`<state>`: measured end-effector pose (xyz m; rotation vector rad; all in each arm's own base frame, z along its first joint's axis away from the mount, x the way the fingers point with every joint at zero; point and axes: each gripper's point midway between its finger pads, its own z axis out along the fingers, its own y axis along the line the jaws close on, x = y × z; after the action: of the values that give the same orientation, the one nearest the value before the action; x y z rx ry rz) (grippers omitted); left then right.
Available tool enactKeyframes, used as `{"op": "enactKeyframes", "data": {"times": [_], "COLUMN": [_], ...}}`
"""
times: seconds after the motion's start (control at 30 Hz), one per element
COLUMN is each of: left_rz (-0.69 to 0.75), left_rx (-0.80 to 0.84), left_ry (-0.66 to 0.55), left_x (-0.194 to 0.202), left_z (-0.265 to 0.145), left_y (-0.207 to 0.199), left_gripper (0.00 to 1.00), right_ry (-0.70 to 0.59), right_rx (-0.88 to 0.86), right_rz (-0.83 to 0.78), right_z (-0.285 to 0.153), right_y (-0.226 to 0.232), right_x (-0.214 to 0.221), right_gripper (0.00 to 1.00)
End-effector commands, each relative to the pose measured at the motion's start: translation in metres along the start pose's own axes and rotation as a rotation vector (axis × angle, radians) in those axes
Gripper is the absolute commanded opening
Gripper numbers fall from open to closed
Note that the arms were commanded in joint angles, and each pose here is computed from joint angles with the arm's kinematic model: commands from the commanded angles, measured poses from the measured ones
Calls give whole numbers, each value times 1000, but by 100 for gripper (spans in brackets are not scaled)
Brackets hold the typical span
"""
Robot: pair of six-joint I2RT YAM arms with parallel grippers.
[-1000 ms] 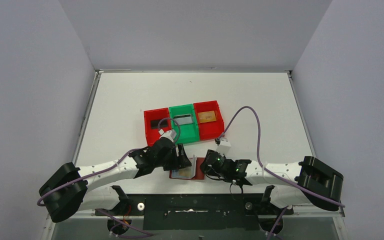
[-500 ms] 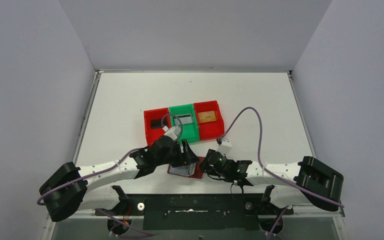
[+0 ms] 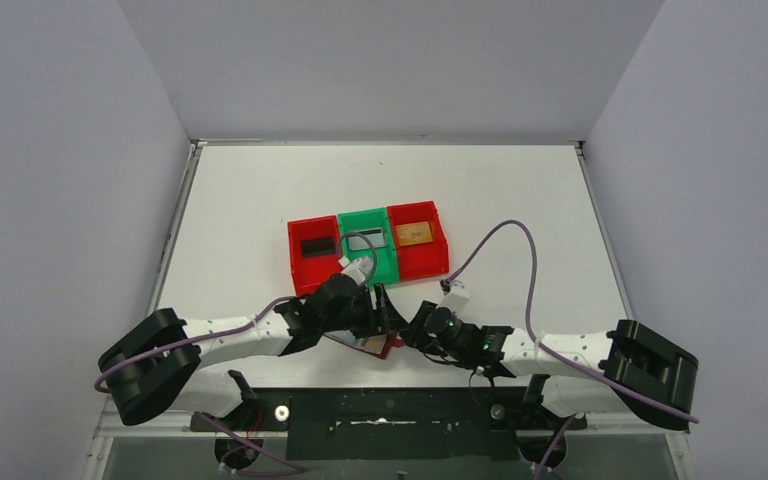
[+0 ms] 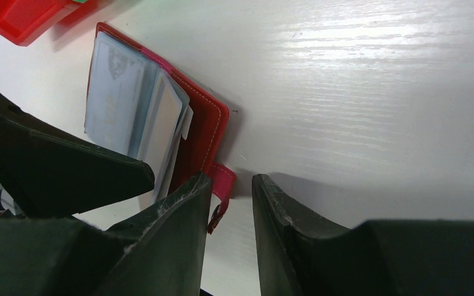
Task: Take the credit cards out of the card holder
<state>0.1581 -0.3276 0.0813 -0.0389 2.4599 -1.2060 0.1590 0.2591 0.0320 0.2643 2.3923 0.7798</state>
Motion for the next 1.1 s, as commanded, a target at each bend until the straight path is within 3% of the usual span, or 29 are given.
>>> {"op": "enactKeyframes", "data": {"times": [0.0,0.33,0.63,0.83,1.07], "left_rz": [51,69,17,2,20], "left_rx": [33,-352,-388,-388,-332], "left_ry": [-121,-264,-276,-294,-307], "left_x": [-30,-62,-56,-54,-56], "left_z": [-13,-62,-77,-87,-92], "left_y": [-29,60,91,93,82], "left_gripper": [58,63,65,65,65], "right_ry": [-121,-143,-27,81,178], "right_rx": [-64,-274,-331,-166,29], "right_rz": [71,4,-120,-121,-139], "right_z": [-11,-34,-7,29,29], "right_y": [9,67,119,87,7], "right_x": [-26,-46,-32,-4,32], "right_gripper": [34,43,36,31,27]}}
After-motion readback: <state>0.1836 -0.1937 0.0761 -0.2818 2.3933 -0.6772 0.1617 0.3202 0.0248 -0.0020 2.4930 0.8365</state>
